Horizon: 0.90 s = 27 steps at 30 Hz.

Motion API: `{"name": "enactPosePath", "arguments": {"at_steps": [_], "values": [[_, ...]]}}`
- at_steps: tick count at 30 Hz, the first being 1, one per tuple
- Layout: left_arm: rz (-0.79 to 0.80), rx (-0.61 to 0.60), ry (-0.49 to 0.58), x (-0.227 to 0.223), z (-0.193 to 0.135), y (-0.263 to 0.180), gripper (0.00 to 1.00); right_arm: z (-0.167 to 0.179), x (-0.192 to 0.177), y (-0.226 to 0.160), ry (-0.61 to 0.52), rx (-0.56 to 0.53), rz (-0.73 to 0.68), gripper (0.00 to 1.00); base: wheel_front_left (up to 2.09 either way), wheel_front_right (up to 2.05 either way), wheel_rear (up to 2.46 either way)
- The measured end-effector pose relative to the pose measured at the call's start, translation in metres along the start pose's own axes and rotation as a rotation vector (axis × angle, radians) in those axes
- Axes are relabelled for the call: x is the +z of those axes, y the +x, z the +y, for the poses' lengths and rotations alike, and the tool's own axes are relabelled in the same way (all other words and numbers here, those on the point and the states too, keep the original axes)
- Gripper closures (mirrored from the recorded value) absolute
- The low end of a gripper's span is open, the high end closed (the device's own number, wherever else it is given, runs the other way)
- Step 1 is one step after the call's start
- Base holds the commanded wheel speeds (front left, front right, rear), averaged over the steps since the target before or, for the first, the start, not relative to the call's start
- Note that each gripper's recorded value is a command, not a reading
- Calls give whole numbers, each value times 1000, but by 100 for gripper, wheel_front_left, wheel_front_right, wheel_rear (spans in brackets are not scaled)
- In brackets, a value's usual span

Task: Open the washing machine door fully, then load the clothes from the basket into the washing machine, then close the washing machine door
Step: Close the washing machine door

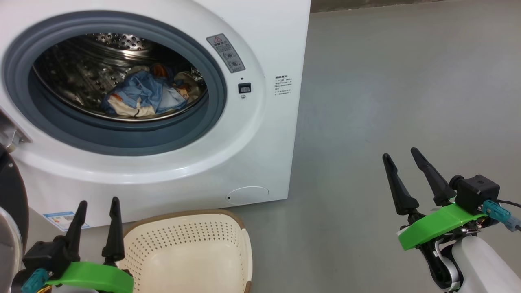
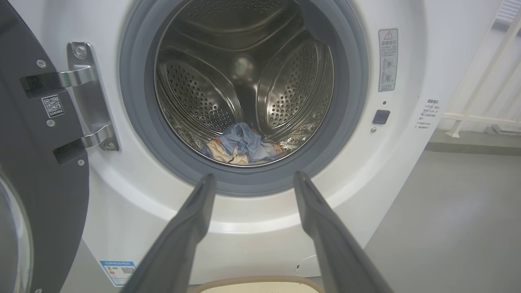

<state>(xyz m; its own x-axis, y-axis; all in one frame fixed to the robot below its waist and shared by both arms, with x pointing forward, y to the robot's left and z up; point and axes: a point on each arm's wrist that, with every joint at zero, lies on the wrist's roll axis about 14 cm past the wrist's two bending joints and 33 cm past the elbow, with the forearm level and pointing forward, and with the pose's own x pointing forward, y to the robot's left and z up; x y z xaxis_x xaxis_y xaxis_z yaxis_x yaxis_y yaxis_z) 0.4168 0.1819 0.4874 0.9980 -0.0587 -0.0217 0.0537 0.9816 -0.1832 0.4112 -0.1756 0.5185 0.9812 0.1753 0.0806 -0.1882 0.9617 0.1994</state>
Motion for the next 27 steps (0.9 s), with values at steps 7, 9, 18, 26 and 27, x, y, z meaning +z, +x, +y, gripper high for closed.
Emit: {"name": "enactPosePath", "arguments": {"at_steps": [7, 9, 18, 26, 27], "values": [[4, -2, 2, -1, -1, 0, 0, 0, 0, 0, 1, 0, 1, 0, 0, 0, 0], [4, 2, 4, -1, -1, 0, 0, 0, 0, 0, 1, -1, 1, 0, 0, 0, 0], [6, 1, 6, -2, -1, 0, 0, 0, -1, 0, 1, -2, 1, 0, -20, 20, 0], [6, -5, 6, -2, -3, 1, 0, 0, -1, 0, 2, -3, 1, 0, -125, 125, 0], [5, -5, 6, -2, -3, 1, 0, 0, 0, 0, 2, -3, 1, 0, -186, 186, 0]]}}
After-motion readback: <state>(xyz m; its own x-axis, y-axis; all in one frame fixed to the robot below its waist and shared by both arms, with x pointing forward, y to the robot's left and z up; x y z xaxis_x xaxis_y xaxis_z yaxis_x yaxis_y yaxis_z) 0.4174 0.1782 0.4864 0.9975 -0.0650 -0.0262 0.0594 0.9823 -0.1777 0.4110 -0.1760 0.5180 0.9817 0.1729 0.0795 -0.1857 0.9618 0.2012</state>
